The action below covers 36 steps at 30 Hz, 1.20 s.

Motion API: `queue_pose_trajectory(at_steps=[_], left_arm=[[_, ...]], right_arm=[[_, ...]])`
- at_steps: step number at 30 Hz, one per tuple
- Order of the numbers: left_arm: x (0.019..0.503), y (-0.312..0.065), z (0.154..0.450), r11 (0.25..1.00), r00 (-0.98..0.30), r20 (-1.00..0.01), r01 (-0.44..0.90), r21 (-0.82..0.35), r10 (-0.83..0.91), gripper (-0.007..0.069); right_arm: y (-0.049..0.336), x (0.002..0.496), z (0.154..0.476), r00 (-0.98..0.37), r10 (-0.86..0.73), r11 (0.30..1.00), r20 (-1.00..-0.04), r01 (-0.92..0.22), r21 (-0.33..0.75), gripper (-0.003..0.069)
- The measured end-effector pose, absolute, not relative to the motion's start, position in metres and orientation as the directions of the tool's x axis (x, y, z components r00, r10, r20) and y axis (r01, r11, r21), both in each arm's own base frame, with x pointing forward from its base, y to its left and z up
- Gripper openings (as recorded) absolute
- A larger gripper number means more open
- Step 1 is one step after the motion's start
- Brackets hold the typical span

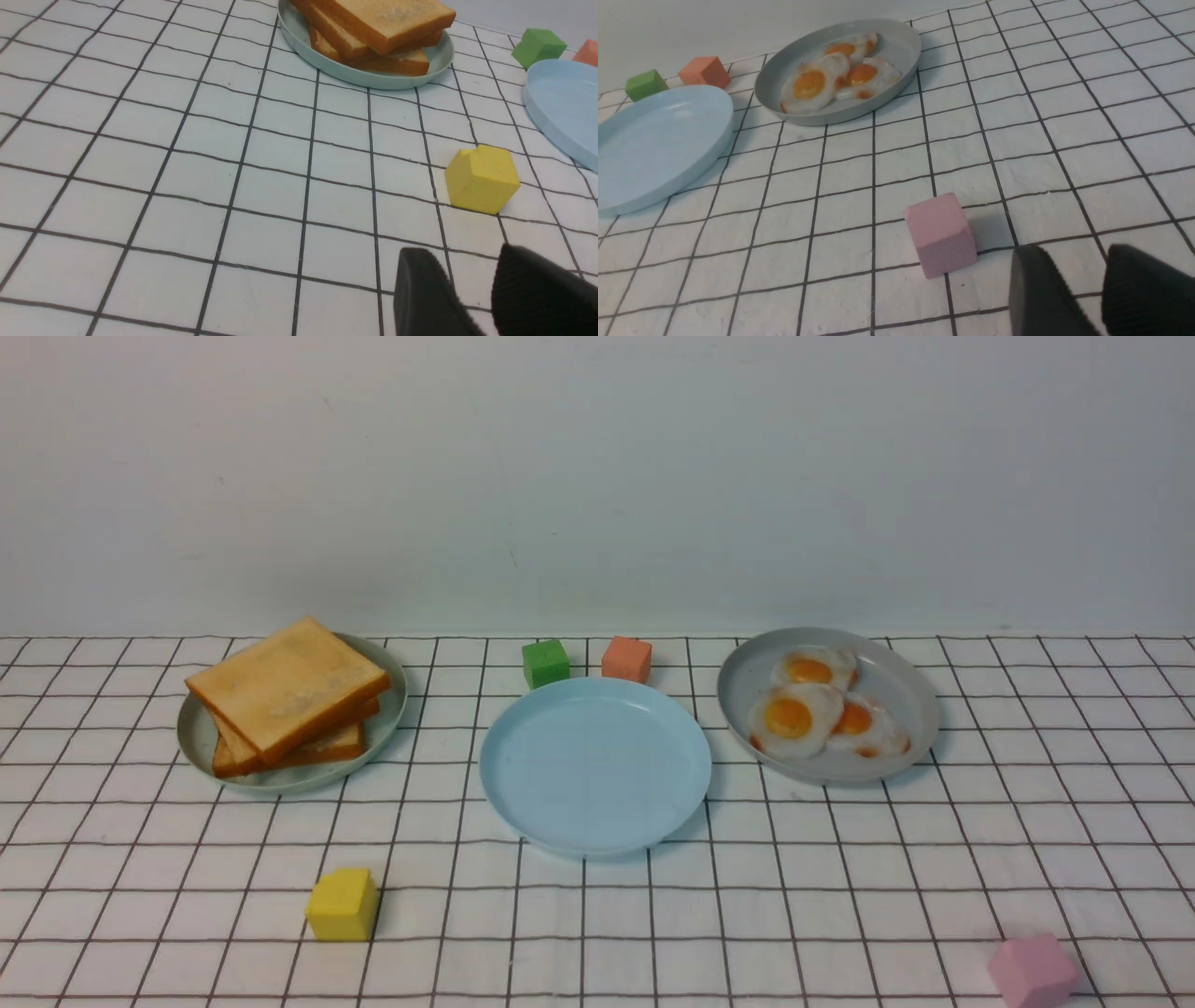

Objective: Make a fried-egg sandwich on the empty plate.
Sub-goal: Use the left arm to grab a slice of bread

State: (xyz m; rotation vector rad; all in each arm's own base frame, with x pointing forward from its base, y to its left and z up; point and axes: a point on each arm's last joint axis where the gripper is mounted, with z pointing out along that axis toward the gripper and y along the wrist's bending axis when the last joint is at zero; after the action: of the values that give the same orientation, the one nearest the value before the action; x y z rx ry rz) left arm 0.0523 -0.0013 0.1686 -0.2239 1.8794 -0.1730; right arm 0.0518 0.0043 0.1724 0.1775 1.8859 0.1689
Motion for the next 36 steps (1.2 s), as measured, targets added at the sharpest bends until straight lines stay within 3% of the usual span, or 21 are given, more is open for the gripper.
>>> queue_pose_trajectory(at_steps=[25,27,30,32,33,36], left_arm=[[0.053,-0.001,0.170,0.967,-0.291,-0.923,-0.067,-0.244,-0.253,0.0238],[0.054,-0.004,0.176,0.913,-0.230,-0.884,-0.065,-0.403,-0.406,0.0238],[0.056,-0.007,0.184,0.730,-0.150,-0.718,-0.049,-0.681,-0.680,0.0238],[0.056,-0.007,0.188,0.626,-0.115,-0.619,-0.035,-0.779,-0.777,0.0238],[0.057,-0.006,0.193,0.499,-0.072,-0.497,-0.011,-0.867,-0.865,0.0238],[0.057,-0.003,0.199,0.377,-0.012,-0.377,0.028,-0.926,-0.926,0.0238]], right_arm=[[0.004,0.052,0.172,-0.313,0.207,0.978,-0.927,0.039,0.205,0.0237],[0.004,0.052,0.172,-0.313,0.207,0.978,-0.927,0.039,0.205,0.0237],[0.004,0.052,0.172,-0.313,0.207,0.978,-0.927,0.039,0.205,0.0237],[0.004,0.052,0.172,-0.313,0.207,0.978,-0.927,0.039,0.205,0.0237],[0.004,0.052,0.172,-0.313,0.207,0.978,-0.927,0.039,0.205,0.0237],[0.004,0.052,0.172,-0.313,0.207,0.978,-0.927,0.039,0.205,0.0237]])
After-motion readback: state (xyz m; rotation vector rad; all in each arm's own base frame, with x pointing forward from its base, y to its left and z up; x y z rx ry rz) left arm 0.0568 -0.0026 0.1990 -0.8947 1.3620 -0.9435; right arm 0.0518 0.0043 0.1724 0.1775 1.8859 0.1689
